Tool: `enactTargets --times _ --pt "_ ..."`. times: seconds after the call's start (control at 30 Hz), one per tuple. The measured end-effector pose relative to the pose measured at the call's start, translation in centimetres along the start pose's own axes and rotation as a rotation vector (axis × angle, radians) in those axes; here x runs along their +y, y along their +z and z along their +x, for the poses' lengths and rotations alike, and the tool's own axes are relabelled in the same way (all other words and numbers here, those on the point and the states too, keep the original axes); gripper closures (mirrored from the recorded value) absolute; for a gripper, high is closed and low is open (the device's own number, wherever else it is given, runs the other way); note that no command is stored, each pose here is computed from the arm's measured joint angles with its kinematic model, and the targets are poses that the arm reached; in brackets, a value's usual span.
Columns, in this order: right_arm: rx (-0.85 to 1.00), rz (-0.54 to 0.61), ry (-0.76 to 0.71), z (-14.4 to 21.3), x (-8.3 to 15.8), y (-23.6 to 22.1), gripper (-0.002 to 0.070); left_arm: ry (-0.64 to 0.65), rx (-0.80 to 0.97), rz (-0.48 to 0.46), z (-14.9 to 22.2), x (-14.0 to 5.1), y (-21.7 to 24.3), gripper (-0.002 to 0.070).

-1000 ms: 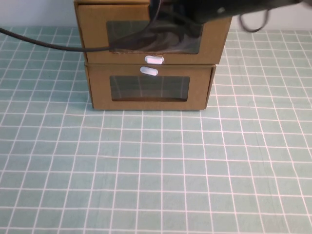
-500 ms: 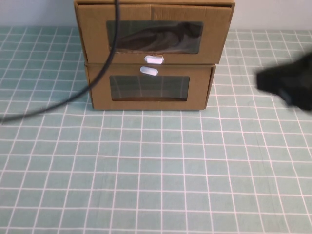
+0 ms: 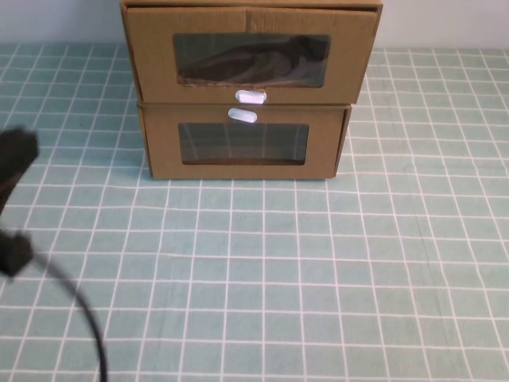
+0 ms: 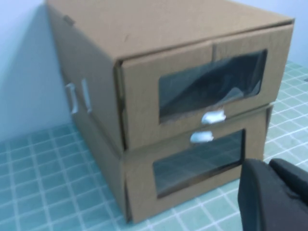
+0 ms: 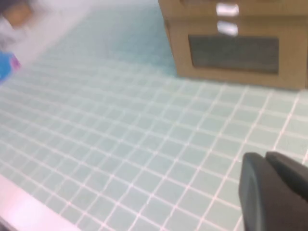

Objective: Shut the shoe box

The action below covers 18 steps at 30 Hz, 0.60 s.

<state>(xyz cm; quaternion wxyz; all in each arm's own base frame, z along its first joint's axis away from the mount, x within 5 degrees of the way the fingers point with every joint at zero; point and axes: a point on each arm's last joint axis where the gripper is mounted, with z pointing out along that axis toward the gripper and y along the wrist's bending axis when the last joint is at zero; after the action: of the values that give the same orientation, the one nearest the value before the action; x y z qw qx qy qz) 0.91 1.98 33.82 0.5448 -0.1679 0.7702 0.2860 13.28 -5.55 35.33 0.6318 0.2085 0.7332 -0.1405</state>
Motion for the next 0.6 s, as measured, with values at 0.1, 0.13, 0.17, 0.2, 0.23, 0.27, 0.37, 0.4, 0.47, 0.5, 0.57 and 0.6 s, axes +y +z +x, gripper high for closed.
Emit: enactTargets --times 0.1,0.13,0.17,0.2,0.23,0.27,0.37,0.4,0.47,0.5,0.57,0.6 --pt "-0.074 -0.007 -0.009 1.6 -0.4 -0.7 0.0687 -0.006 -0.036 -0.040 2.9 -0.5 -2.1 0.0680" --pt "-0.093 -0.008 -0.010 2.1 -0.5 -0.7 0.0687 -0.004 -0.050 -0.049 3.8 -0.7 -2.8 0.0680" --pt "-0.101 -0.007 -0.011 2.6 -0.7 -0.5 0.0687 -0.004 -0.059 -0.059 4.7 -0.9 -3.3 0.0680" --pt "-0.107 -0.004 -0.011 3.1 -0.9 -0.2 0.0687 -0.003 -0.075 -0.064 5.5 -1.1 -4.0 0.0680" --pt "-0.116 -0.002 -0.008 3.4 -1.1 0.2 0.0687 -0.002 -0.091 -0.068 6.3 -1.3 -4.5 0.0680" --pt "-0.119 0.002 -0.008 3.7 -1.3 0.6 0.0687 0.000 -0.102 -0.070 7.0 -1.5 -4.9 0.0680" --pt "-0.147 0.011 -0.001 4.9 -1.9 2.1 0.0687 0.004 -0.118 -0.075 9.6 -1.9 -5.8 0.0680" --pt "-0.161 0.014 -0.001 5.3 -2.1 2.5 0.0687 0.004 -0.120 -0.078 10.4 -2.0 -5.9 0.0680" --pt "-0.206 0.021 -0.001 6.0 -2.6 3.5 0.0687 -0.006 -0.100 -0.085 12.3 -2.1 -5.8 0.0680" --pt "-0.230 0.023 0.001 6.4 -2.8 4.0 0.0687 -0.012 -0.088 -0.096 13.3 -2.1 -5.7 0.0680" --pt "-0.272 0.026 0.003 7.1 -3.2 4.7 0.0687 -0.024 -0.067 -0.129 14.9 -1.8 -5.4 0.0680" --pt "-0.287 0.029 0.004 7.5 -3.4 5.0 0.0687 -0.028 -0.059 -0.150 15.5 -1.6 -5.3 0.0680"
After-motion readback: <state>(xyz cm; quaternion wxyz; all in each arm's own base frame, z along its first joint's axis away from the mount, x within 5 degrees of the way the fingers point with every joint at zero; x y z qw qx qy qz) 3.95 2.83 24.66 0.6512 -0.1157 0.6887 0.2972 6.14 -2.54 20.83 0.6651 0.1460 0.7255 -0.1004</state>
